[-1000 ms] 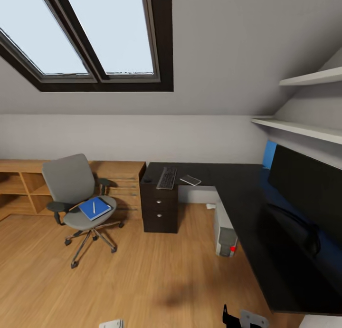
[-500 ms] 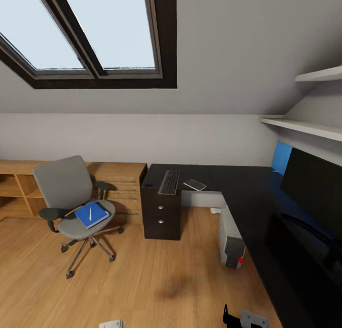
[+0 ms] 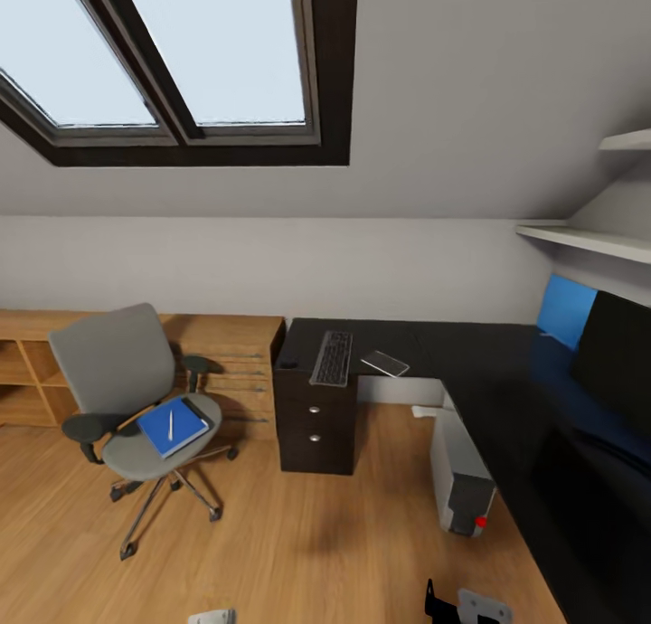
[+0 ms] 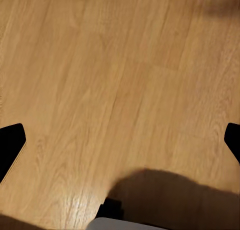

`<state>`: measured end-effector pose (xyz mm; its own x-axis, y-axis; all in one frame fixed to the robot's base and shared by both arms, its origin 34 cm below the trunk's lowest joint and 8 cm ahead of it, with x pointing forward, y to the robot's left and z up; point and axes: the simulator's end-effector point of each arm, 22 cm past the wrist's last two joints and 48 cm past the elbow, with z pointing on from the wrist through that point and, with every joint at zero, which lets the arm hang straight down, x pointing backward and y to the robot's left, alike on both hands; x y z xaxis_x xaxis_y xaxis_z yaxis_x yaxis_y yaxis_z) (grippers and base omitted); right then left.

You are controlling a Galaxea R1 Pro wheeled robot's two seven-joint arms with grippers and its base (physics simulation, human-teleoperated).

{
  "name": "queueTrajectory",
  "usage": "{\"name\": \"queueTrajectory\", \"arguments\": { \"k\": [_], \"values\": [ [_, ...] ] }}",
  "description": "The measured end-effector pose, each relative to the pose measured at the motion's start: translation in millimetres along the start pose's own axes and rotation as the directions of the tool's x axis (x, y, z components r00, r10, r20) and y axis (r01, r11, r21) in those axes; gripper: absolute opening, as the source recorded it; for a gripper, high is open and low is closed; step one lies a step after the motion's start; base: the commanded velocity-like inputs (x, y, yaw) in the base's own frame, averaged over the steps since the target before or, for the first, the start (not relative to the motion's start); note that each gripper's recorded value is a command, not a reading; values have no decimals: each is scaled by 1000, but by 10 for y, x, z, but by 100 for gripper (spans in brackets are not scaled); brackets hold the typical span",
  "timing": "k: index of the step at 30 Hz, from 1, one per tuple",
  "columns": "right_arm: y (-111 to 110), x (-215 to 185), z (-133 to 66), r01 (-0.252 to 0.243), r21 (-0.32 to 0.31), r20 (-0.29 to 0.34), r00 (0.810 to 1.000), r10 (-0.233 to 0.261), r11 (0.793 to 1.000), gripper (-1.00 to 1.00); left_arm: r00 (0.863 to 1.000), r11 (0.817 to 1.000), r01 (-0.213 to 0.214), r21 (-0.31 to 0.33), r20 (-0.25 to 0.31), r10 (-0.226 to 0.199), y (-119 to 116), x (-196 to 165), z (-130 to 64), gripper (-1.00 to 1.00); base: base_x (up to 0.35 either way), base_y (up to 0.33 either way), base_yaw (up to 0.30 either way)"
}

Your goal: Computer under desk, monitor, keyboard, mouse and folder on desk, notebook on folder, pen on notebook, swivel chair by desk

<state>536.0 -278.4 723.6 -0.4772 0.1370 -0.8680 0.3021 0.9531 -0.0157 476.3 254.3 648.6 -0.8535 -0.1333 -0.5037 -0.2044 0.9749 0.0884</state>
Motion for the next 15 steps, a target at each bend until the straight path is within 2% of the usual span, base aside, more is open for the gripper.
{"name": "queueTrajectory", "arguments": {
  "k": [15],
  "values": [
    [53,41,-18,16,-17,-8,1000,-16,1000,100,1000,1000,0,1,0,0,-7,-3,-1,100,316,181,0]
  ]
}}
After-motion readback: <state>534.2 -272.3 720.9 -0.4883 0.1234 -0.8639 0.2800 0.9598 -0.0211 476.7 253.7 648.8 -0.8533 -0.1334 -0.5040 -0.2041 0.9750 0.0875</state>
